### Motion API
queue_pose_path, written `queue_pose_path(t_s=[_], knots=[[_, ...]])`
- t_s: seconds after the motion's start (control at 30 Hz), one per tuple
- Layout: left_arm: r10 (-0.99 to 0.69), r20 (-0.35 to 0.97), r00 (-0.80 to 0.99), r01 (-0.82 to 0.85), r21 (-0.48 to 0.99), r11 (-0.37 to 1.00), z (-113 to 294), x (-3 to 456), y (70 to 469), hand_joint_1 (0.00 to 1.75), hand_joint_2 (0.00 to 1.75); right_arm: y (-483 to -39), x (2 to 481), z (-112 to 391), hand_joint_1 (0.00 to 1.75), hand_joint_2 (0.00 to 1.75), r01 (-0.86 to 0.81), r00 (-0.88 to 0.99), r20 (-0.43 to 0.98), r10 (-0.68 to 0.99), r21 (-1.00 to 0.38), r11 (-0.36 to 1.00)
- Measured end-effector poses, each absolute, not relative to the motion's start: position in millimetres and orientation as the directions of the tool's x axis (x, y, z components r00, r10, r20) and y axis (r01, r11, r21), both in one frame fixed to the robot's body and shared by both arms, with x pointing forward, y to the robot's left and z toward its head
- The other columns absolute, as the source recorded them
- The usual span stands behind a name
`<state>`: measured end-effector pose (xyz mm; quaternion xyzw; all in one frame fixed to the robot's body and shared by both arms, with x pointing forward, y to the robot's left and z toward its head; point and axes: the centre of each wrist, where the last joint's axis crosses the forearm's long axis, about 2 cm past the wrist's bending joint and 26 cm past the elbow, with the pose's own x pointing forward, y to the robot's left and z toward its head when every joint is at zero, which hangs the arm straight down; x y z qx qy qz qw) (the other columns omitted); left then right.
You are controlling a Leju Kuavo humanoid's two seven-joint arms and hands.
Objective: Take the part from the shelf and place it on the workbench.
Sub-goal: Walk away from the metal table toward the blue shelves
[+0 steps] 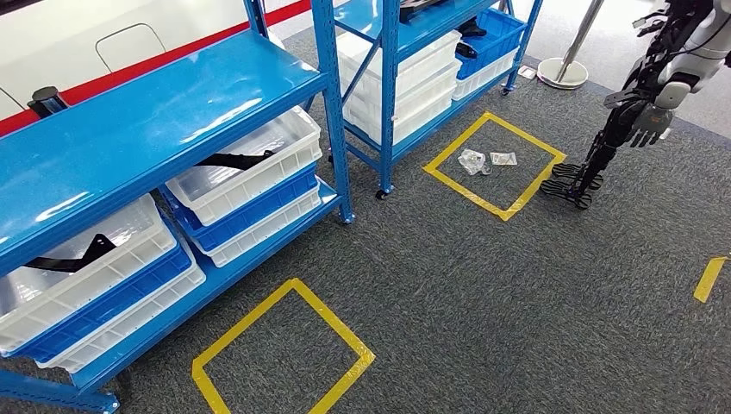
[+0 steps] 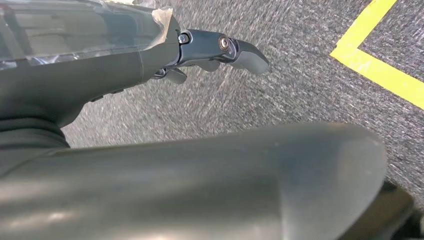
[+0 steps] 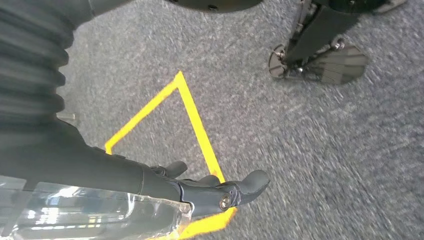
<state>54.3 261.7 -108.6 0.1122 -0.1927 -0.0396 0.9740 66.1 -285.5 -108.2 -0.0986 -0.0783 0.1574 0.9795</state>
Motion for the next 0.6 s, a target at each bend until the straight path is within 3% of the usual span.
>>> queue_pose_path(t_s=[0.6], knots=[[-0.141,0.380,0.914,0.056,0.225,0.973,-108.4,56.0,261.2,0.00,0.00,-286.6,61.8,-108.9,0.00,0.00,-0.274,0.944,0.124,0.304,-0.216,0.937]])
